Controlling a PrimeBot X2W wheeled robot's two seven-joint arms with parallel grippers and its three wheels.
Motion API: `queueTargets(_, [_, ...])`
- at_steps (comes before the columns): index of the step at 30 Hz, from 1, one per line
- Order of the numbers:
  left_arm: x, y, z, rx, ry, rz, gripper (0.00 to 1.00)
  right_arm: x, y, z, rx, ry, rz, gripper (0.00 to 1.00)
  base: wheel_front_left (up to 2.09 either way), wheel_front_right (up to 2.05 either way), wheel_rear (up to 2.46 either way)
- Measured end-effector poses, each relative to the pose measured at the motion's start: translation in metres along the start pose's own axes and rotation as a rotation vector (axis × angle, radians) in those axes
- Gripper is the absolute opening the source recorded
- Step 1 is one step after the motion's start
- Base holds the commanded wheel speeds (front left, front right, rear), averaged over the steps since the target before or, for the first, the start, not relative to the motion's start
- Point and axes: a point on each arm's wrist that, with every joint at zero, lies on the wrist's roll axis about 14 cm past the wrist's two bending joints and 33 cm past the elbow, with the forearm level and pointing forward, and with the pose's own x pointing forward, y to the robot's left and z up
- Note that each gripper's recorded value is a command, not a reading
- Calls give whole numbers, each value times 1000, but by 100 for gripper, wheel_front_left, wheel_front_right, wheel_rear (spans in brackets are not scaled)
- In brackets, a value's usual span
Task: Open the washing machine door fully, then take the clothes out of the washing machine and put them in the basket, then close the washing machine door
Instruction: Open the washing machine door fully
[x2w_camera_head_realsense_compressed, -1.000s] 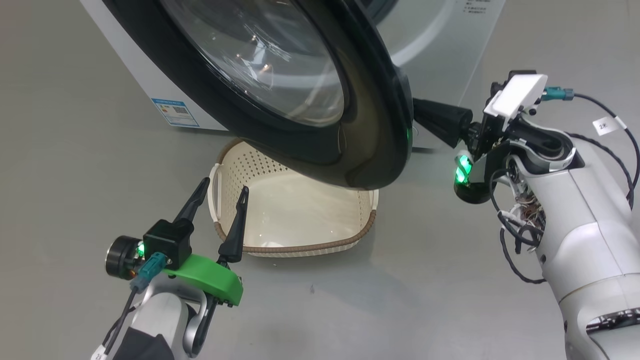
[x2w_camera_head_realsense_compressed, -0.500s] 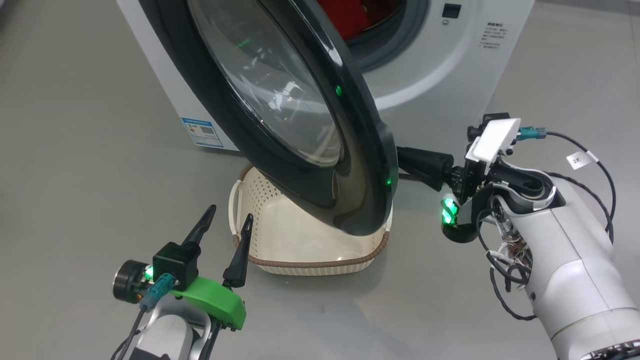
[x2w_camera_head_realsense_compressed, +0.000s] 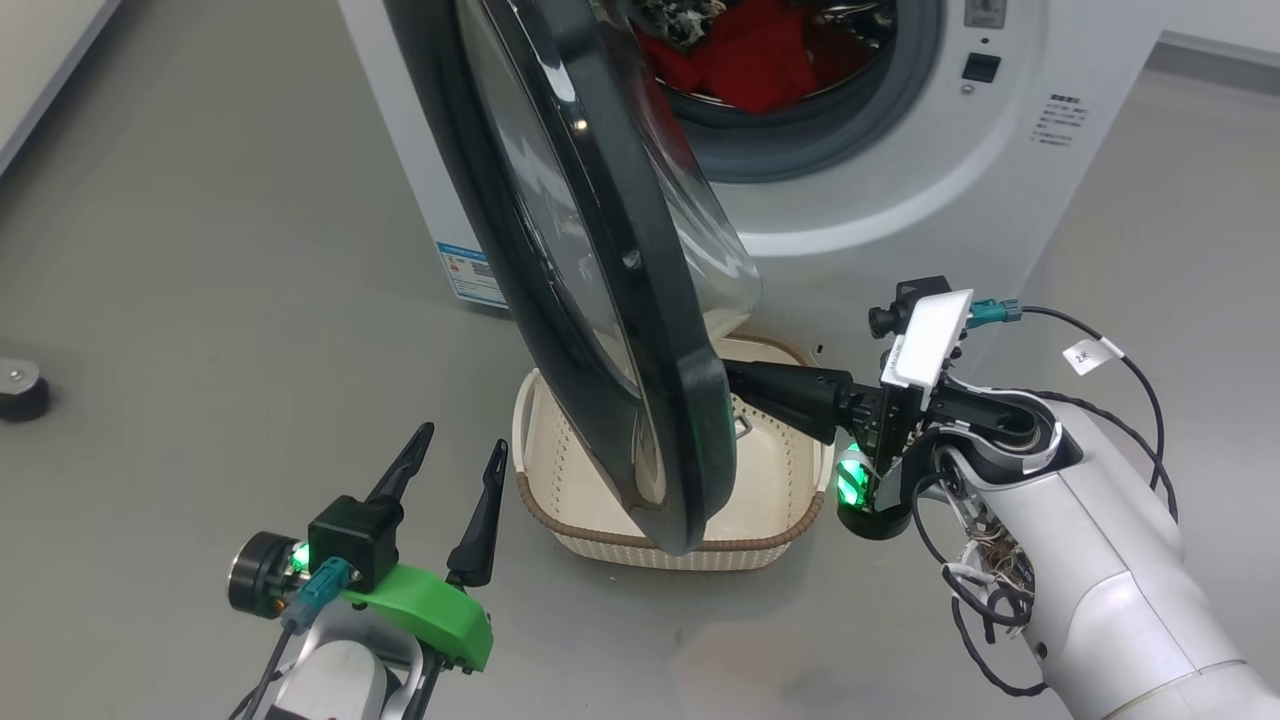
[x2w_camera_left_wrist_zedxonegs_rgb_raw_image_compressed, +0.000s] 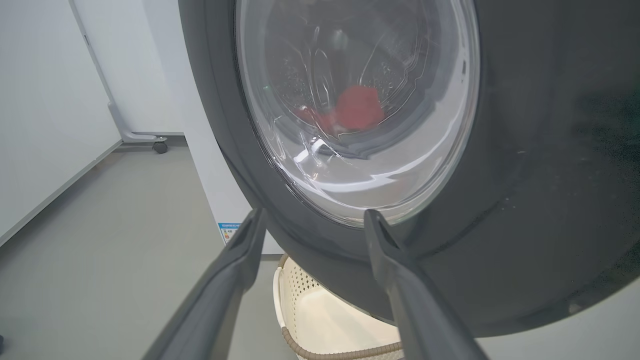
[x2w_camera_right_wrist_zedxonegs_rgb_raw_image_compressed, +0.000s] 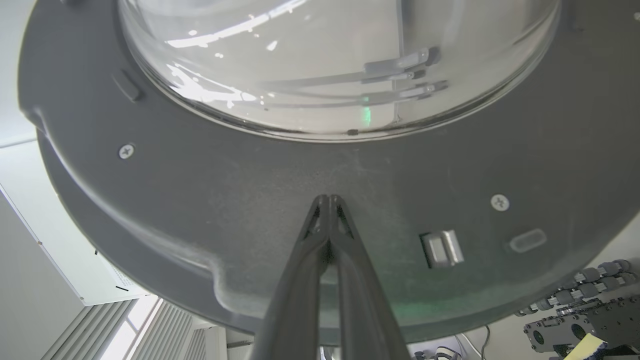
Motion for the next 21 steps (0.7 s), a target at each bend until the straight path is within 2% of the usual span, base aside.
queueTargets(21, [-37,42,8,2,-27,151,100,55,1,-54,8,192,23,0,0,0,0])
